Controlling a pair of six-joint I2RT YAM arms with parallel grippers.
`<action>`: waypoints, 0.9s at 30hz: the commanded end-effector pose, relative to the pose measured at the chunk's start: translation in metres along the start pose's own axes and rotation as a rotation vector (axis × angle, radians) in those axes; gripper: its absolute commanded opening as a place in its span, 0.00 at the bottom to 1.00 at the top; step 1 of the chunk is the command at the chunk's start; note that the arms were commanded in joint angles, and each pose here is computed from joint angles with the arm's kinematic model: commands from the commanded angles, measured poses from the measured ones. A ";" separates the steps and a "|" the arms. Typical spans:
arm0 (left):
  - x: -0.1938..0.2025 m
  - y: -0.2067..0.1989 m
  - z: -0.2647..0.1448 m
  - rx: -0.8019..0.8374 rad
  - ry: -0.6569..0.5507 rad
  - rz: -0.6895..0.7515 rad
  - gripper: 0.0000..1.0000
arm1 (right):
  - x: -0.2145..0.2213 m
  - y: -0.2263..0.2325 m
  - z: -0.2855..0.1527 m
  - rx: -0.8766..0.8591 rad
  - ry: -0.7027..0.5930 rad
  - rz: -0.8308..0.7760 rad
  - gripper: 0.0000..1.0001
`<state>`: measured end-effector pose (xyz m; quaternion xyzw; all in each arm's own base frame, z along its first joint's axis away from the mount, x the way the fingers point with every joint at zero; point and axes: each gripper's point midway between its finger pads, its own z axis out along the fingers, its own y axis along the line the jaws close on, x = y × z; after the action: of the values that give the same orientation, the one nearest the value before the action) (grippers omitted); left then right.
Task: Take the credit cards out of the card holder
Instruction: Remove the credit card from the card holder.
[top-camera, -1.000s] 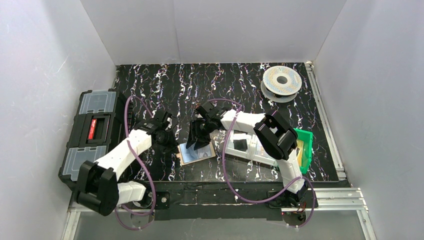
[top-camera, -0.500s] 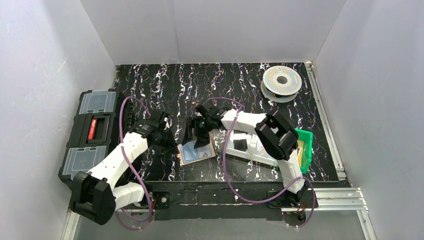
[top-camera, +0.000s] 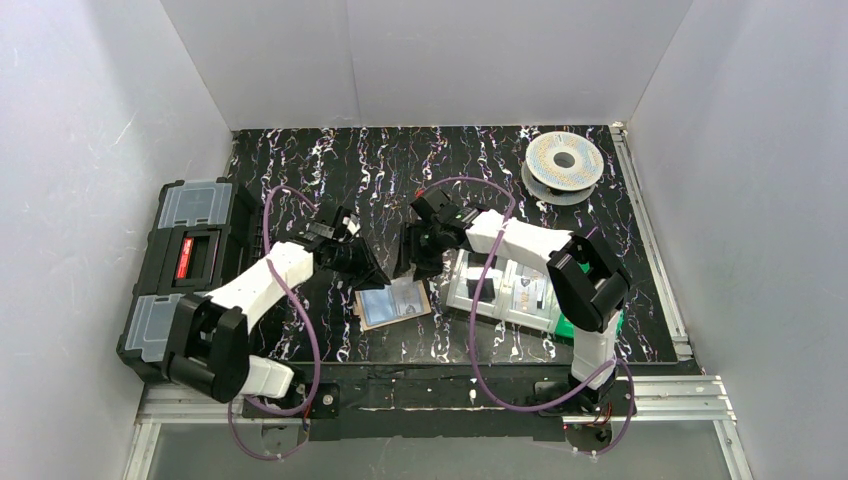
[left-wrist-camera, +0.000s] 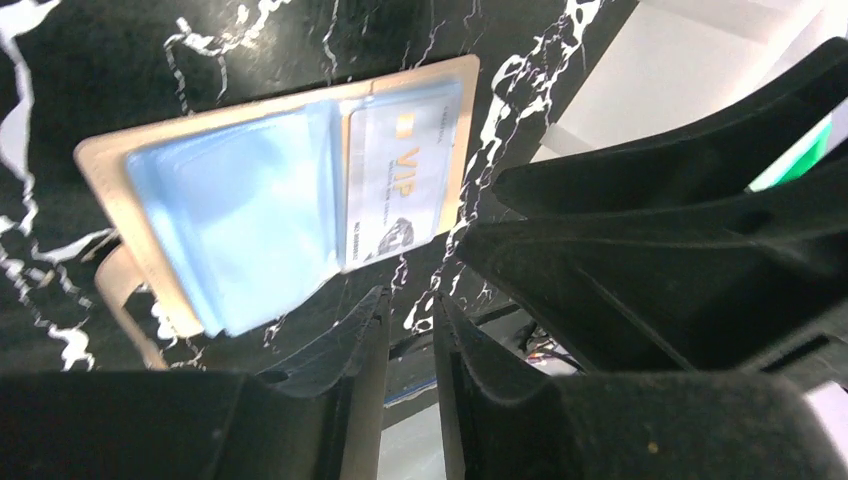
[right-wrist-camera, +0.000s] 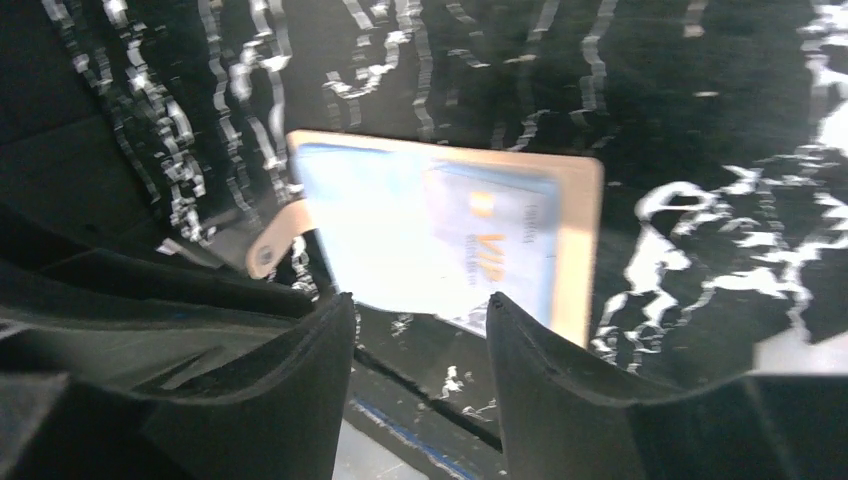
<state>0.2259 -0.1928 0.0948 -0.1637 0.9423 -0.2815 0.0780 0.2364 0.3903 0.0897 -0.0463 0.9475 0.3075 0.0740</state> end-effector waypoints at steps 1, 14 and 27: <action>-0.005 -0.015 0.011 0.076 0.013 -0.008 0.23 | 0.006 -0.033 -0.004 0.124 0.003 -0.032 0.56; 0.002 0.002 0.045 0.091 0.067 -0.033 0.23 | 0.012 -0.059 0.010 0.205 0.038 -0.075 0.49; 0.008 0.015 0.056 0.066 0.094 -0.028 0.24 | 0.024 -0.071 0.022 0.233 0.089 -0.085 0.46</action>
<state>0.2374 -0.2135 0.0460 -0.1678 0.9304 -0.3220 0.0494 0.2322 0.3506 0.0401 -0.0795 0.9726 0.2088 0.0644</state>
